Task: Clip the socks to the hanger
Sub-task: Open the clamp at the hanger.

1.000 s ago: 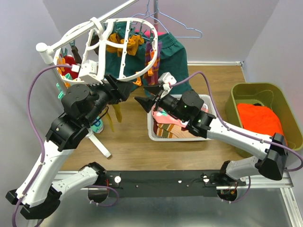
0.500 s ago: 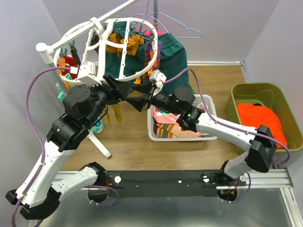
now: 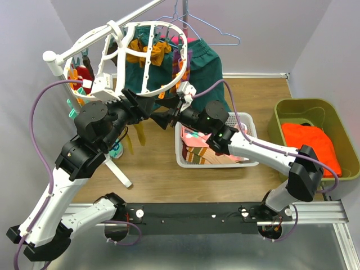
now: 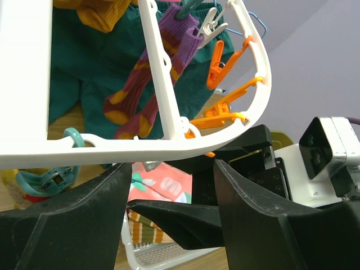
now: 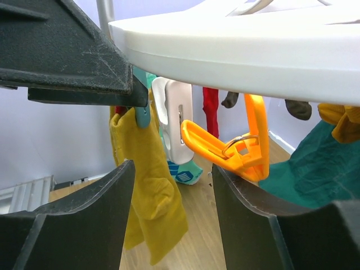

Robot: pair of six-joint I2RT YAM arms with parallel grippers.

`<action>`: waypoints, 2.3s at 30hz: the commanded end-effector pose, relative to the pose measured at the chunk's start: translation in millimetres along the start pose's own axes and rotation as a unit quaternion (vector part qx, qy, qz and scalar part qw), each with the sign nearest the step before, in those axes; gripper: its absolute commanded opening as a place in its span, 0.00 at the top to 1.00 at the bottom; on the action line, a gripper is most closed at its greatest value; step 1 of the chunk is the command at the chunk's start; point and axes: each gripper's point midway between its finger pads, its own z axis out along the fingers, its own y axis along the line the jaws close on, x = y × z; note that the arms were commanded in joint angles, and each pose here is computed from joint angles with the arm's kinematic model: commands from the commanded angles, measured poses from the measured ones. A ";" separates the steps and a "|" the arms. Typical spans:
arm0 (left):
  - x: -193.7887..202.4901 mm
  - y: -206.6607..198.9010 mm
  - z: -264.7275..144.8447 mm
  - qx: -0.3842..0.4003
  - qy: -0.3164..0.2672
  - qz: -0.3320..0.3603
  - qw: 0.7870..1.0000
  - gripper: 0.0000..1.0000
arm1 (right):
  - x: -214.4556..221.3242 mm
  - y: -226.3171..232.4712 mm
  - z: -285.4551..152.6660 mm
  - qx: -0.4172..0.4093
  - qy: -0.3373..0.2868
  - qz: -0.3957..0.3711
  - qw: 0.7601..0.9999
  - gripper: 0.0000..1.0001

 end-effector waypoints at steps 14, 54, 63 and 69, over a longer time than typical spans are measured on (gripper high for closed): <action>-6.8 1.8 -2.6 -0.003 -0.017 0.004 1.000 0.32 | -33.6 -5.1 15.3 -0.005 -0.045 -0.016 0.999 0.42; -13.3 15.3 18.2 -0.050 -0.030 0.068 0.996 0.44 | -23.2 14.3 16.6 -0.060 -0.018 -0.005 0.998 0.91; -16.3 17.1 21.3 -0.056 -0.037 0.078 0.995 0.64 | -20.7 14.7 16.8 -0.061 -0.015 -0.002 0.998 0.91; -12.3 20.5 23.2 -0.060 -0.033 0.085 0.994 0.84 | -18.4 14.9 14.9 -0.061 -0.007 -0.003 0.998 0.80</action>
